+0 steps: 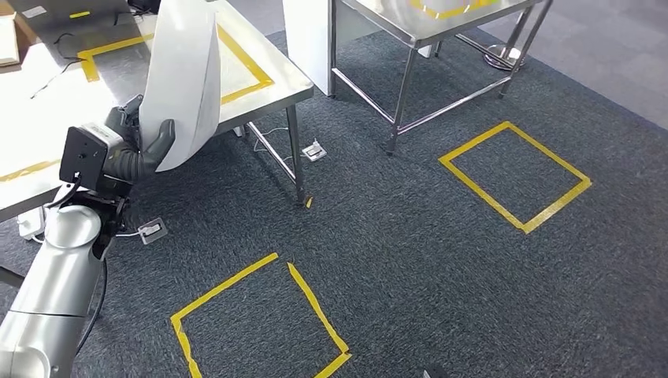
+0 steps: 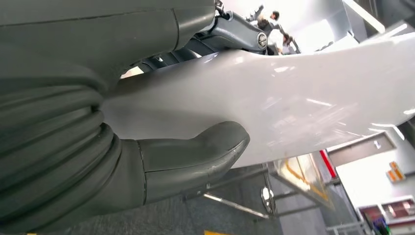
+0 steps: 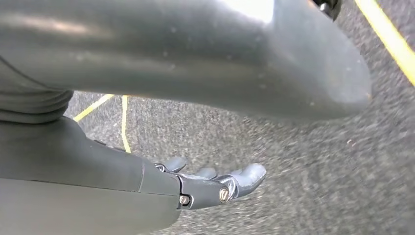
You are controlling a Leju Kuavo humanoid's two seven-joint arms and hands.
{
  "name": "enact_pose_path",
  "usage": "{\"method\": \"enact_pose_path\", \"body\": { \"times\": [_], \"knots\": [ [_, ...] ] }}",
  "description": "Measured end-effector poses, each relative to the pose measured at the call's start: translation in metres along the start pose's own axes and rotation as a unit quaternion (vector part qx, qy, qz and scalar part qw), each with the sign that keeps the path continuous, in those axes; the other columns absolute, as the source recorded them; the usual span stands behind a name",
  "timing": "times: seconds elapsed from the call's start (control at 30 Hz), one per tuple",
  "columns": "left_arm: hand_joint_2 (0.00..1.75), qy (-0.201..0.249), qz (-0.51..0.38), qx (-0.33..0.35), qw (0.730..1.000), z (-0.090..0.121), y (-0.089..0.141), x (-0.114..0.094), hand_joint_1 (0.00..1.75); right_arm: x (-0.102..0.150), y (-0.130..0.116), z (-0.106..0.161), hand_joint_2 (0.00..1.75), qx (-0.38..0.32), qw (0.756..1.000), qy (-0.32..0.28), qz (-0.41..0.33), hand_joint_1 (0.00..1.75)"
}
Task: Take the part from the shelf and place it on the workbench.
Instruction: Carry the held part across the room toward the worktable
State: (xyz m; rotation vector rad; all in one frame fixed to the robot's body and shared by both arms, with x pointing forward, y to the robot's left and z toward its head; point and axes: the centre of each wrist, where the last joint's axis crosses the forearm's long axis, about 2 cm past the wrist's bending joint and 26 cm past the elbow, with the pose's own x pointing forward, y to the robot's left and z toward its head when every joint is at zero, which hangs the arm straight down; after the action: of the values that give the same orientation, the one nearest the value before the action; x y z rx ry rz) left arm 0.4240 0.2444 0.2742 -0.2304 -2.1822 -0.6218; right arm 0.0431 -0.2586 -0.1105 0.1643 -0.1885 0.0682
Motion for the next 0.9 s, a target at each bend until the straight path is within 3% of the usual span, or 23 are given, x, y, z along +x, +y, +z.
{"method": "enact_pose_path", "body": {
  "times": [0.9],
  "knots": [
    [1.75, 0.007, -0.017, 0.002, 1.0, 0.013, -0.004, 0.0, 1.75, -0.002, 0.001, 0.0, 0.0, 0.0, 1.0, -0.002, 0.011, 0.0]
  ]
}}
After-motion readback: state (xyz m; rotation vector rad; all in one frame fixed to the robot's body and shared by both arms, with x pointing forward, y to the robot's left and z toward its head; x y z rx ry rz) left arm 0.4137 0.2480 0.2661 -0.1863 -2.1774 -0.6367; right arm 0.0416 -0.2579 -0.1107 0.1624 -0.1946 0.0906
